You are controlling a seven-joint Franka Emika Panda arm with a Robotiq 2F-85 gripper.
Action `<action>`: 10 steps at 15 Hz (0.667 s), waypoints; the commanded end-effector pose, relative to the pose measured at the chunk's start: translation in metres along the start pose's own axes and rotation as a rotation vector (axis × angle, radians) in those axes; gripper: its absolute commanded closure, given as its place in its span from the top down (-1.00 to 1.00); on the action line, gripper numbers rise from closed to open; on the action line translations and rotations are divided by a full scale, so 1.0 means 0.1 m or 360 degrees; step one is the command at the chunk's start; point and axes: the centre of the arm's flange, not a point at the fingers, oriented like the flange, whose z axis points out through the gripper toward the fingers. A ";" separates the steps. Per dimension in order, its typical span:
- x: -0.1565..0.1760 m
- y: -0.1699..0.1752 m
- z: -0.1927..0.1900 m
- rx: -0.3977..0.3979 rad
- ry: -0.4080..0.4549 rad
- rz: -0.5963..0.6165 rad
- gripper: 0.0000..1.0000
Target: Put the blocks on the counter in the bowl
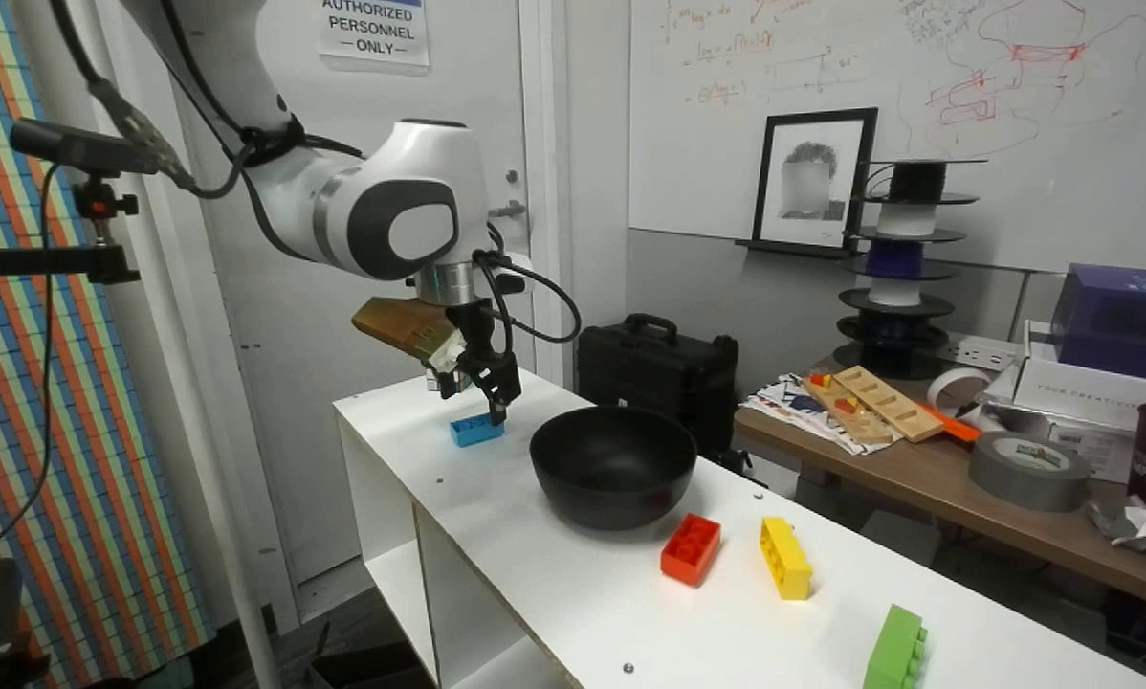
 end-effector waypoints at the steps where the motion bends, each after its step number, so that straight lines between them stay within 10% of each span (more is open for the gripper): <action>1: 0.37 -0.43 0.33 0.0016 0.0004 -0.0047 1.00; 9: 0.18 -0.70 0.40 -0.0150 -0.0007 0.0052 1.00; 10: 0.15 -0.72 0.38 -0.0180 0.0008 0.0055 0.50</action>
